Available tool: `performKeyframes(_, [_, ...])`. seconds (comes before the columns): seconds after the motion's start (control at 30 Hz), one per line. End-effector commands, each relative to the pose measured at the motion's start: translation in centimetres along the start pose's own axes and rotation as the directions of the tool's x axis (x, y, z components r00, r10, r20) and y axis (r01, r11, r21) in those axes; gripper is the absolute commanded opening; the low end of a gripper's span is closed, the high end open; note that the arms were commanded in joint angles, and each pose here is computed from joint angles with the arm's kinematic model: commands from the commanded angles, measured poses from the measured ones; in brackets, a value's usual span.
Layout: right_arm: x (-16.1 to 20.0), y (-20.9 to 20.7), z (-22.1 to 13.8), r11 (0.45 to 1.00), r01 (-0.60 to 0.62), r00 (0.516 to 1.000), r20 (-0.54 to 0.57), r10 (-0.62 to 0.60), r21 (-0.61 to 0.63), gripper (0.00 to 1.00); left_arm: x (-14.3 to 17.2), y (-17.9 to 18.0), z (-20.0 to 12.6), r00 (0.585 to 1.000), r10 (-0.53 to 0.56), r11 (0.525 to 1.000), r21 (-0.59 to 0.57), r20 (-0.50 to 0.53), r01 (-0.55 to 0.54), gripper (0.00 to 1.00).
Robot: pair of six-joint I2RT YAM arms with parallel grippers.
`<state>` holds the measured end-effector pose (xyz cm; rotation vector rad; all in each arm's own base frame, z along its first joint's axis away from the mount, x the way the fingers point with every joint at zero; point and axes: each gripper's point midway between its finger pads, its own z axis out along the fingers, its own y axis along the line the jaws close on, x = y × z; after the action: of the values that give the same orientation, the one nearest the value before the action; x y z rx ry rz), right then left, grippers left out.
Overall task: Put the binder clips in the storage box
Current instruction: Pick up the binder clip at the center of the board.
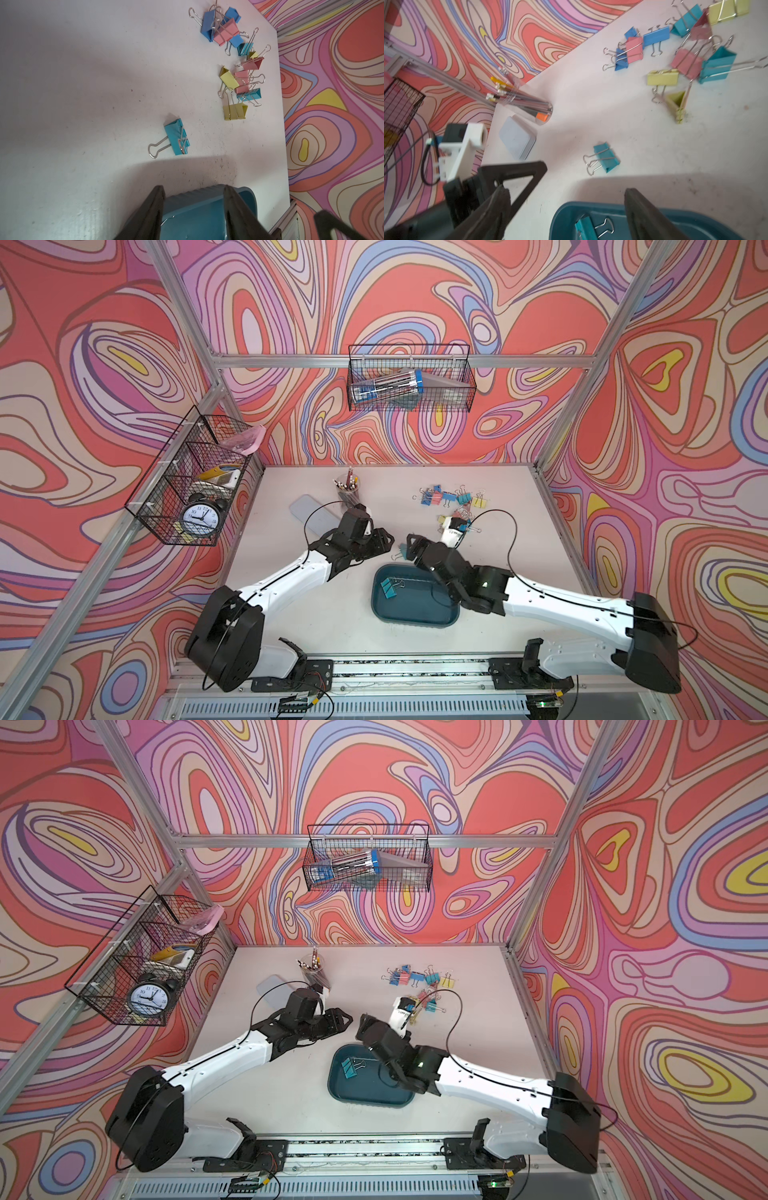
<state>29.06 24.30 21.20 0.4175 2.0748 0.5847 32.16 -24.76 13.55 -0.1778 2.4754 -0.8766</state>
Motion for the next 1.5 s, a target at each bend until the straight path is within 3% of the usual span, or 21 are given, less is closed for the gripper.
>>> performKeyframes(0.0, [2.3,-3.3,0.0,0.99,0.137,0.974,-0.186,-0.132,0.016,0.88,0.9,0.8,2.1,0.998,0.017,0.994,-0.11,-0.055,-0.023,0.49])
performKeyframes(0.2, [1.8,-4.9,-0.9,0.99,0.129,0.977,-0.179,-0.118,0.051,0.89,1.4,2.9,4.7,0.994,-0.056,0.967,-0.252,-0.094,0.031,0.36])
performKeyframes(0.47, [2.0,-4.9,-1.5,0.998,0.064,0.983,-0.173,-0.06,0.017,0.9,1.6,2.6,8.3,0.988,-0.075,0.973,-0.225,-0.137,0.043,0.3])
performKeyframes(0.8, [1.2,-5.1,-1.9,0.996,0.079,0.986,-0.153,-0.072,0.036,0.9,1.6,2.0,9.6,0.984,-0.104,0.979,-0.192,-0.145,0.075,0.0])
performKeyframes(0.87, [1.0,-5.3,-2.0,0.996,0.081,0.986,-0.147,-0.074,0.042,0.9,1.2,1.4,9.3,0.985,-0.095,0.982,-0.177,-0.141,0.07,0.0])
performKeyframes(1.07, [0.4,-6.0,-2.1,0.993,0.095,0.988,-0.126,-0.086,0.069,0.91,-0.4,-1.6,6.6,0.99,-0.045,0.991,-0.128,-0.137,0.027,0.0])
performKeyframes(1.23, [-0.5,-7.6,-1.9,0.986,0.109,0.988,-0.123,-0.094,0.125,0.94,-1.2,-4.7,1.7,0.988,0.097,0.979,-0.165,-0.121,-0.116,0.0])
performKeyframes(1.47, [-1.3,-10.3,-1.5,0.974,0.099,0.987,-0.143,-0.07,0.205,0.98,1.6,-7.3,-6.6,0.924,0.342,0.86,-0.339,-0.17,-0.381,0.0])
